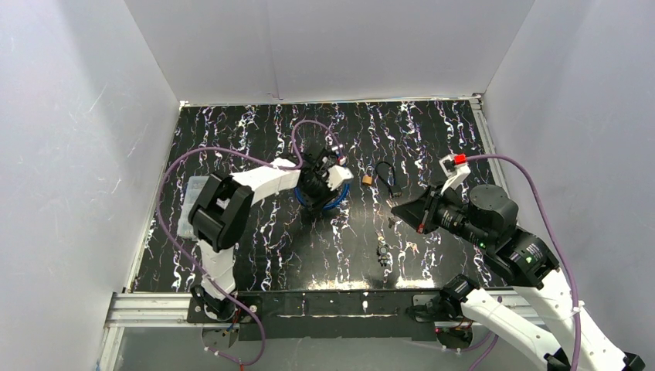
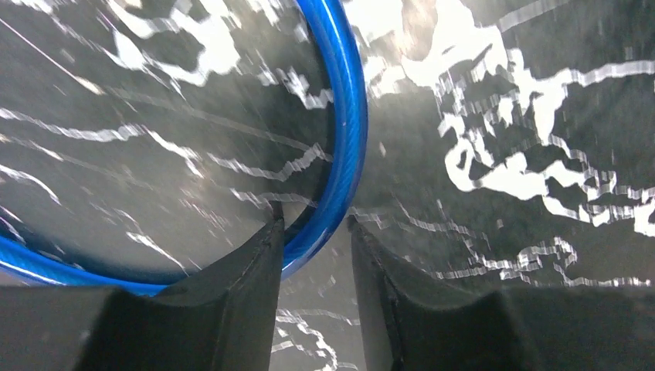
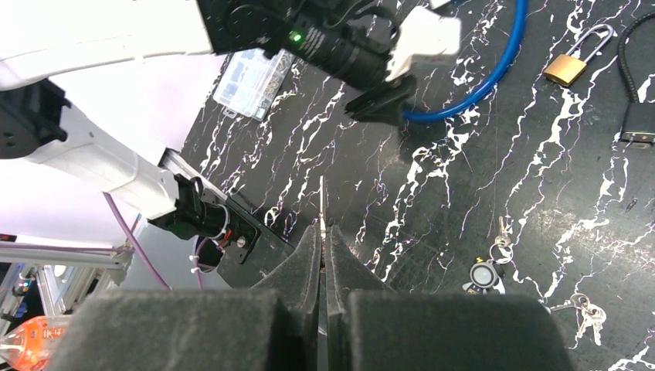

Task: Unlock with the key

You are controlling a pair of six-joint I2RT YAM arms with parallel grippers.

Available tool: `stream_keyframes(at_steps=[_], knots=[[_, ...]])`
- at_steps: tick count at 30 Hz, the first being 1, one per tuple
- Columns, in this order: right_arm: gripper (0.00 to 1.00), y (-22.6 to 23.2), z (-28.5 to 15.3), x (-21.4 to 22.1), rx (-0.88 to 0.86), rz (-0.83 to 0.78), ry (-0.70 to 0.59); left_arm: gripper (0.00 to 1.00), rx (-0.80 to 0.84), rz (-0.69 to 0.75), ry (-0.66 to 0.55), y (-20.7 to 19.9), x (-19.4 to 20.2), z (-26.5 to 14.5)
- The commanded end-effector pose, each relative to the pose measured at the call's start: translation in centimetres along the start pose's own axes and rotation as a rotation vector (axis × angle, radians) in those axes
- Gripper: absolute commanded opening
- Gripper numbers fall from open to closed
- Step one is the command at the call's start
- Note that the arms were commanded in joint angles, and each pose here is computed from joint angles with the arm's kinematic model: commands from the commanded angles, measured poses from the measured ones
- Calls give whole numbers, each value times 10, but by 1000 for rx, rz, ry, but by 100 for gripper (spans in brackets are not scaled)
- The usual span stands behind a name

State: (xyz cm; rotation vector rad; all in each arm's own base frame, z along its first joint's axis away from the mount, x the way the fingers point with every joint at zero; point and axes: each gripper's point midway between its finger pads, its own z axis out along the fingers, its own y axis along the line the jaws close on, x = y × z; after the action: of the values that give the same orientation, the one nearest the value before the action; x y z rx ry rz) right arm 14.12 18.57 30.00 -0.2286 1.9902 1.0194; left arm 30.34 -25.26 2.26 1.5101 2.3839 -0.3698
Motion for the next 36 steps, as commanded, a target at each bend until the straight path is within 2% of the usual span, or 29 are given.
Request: stream_keyframes(at_steps=[1, 6, 9, 12, 16, 18, 22, 26, 29, 36], knots=[[1, 13, -5, -19, -38, -26, -54, 35, 18, 47, 45, -23, 36, -31], [1, 14, -1, -17, -53, -28, -45, 37, 77, 99, 56, -55, 67, -58], [1, 15, 2, -15, -61, -24, -40, 42, 119, 139, 96, -78, 92, -73], [1, 15, 4, -14, -69, -20, -35, 54, 130, 160, 98, -93, 107, -88], [1, 15, 5, -13, -70, -19, -34, 76, 95, 163, 52, -94, 101, -110], [1, 14, 6, -14, -65, -19, -34, 87, 57, 149, 1, -86, 82, -122], [1, 15, 8, -18, -60, -22, -39, 98, -8, 43, -116, -56, 23, -146], [1, 15, 8, -22, -51, -23, -51, 98, -44, -110, -131, -10, -16, -145], [1, 15, 6, -25, -46, -29, -59, 98, -20, -181, -209, 21, -41, -132], [1, 14, 4, -26, -34, -35, -55, 98, -69, -168, -176, 78, -62, -84]])
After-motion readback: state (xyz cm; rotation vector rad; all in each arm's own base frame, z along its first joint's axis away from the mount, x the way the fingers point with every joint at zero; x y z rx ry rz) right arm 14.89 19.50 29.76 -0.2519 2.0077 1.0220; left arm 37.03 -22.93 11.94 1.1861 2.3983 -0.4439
